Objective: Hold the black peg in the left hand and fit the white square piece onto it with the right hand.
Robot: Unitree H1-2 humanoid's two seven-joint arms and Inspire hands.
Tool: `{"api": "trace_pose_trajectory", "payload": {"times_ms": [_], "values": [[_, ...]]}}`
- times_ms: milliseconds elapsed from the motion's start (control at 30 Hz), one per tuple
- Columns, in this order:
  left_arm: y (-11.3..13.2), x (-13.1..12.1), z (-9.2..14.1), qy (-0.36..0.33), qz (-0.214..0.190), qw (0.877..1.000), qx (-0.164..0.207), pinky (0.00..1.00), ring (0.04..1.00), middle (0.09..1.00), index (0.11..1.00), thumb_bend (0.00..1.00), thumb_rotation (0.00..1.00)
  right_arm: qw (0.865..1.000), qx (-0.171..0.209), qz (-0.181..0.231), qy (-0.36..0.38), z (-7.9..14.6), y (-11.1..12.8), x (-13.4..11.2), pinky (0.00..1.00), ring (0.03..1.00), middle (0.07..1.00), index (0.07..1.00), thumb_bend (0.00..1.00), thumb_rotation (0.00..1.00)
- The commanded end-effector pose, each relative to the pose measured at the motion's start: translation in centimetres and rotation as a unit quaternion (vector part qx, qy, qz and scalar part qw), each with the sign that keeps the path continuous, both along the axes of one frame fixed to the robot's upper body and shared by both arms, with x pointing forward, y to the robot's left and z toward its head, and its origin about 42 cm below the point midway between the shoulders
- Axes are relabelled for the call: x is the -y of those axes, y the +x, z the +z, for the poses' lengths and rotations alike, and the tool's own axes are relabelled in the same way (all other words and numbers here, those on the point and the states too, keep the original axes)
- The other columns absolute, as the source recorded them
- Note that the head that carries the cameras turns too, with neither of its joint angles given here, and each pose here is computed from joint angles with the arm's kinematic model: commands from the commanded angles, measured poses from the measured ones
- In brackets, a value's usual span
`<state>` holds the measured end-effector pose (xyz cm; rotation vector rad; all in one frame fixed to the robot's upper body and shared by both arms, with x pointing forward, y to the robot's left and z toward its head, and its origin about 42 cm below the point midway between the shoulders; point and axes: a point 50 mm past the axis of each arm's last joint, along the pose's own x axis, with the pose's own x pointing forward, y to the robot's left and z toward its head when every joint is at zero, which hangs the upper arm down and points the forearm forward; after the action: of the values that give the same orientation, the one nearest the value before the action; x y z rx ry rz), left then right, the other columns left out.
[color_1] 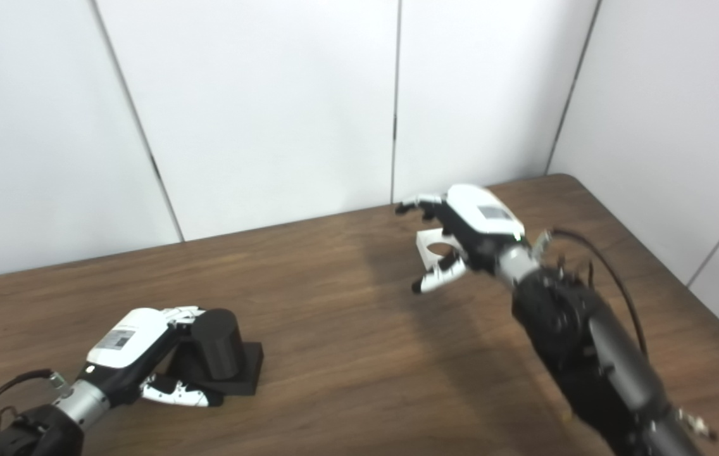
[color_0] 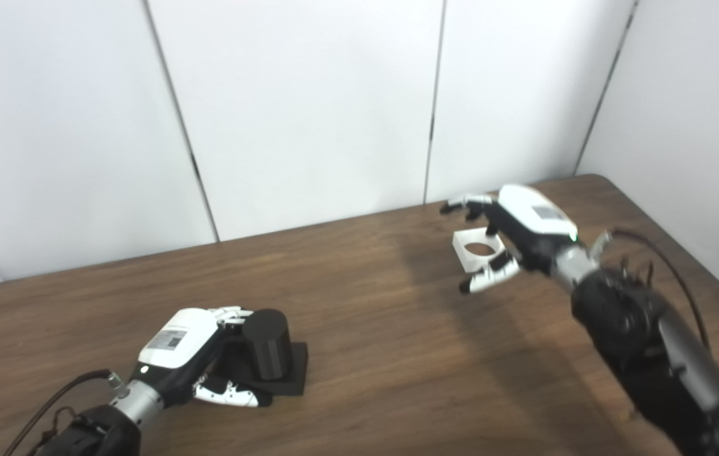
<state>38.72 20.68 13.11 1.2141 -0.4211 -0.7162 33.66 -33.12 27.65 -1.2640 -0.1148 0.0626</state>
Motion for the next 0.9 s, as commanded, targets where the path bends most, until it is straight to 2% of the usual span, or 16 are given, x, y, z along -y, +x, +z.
{"api": "trace_pose_trajectory", "payload": {"times_ms": [0,133,233,433,633,867], "values": [[-3.4,-1.3,-4.9,0.091,-0.038,0.992,-0.078,0.82,0.850,0.821,0.492,0.52,0.07,1.000,0.018,-0.005,-0.021,1.9,0.7,0.5,0.64,0.799,0.857,0.809,0.77,0.16],[-3.6,-1.4,-4.8,0.090,-0.036,0.992,-0.081,0.83,0.843,0.821,0.492,0.52,0.07,0.997,-0.003,-0.016,-0.069,2.3,1.6,1.2,0.70,0.837,0.879,0.827,0.81,0.17],[-3.7,-1.6,-4.8,0.090,-0.037,0.992,-0.082,0.82,0.839,0.818,0.491,0.52,0.07,0.994,-0.020,-0.039,-0.104,2.6,2.5,1.6,0.80,0.891,0.914,0.848,0.85,0.18],[-3.8,-1.8,-5.1,0.090,-0.036,0.992,-0.086,0.81,0.839,0.816,0.492,0.52,0.07,0.990,-0.060,-0.048,-0.115,2.5,5.2,2.7,0.90,0.946,0.943,0.868,0.89,0.14],[-3.9,-1.8,-5.0,0.084,-0.036,0.992,-0.091,0.82,0.842,0.821,0.492,0.52,0.07,0.983,-0.096,-0.064,-0.141,1.9,7.8,3.6,0.92,0.955,0.958,0.886,0.91,0.20],[-4.1,-1.8,-5.1,0.078,-0.038,0.992,-0.093,0.81,0.833,0.817,0.491,0.52,0.07,0.980,-0.114,-0.075,-0.143,1.2,10.0,3.7,0.91,0.938,0.944,0.870,0.94,0.16]]}}
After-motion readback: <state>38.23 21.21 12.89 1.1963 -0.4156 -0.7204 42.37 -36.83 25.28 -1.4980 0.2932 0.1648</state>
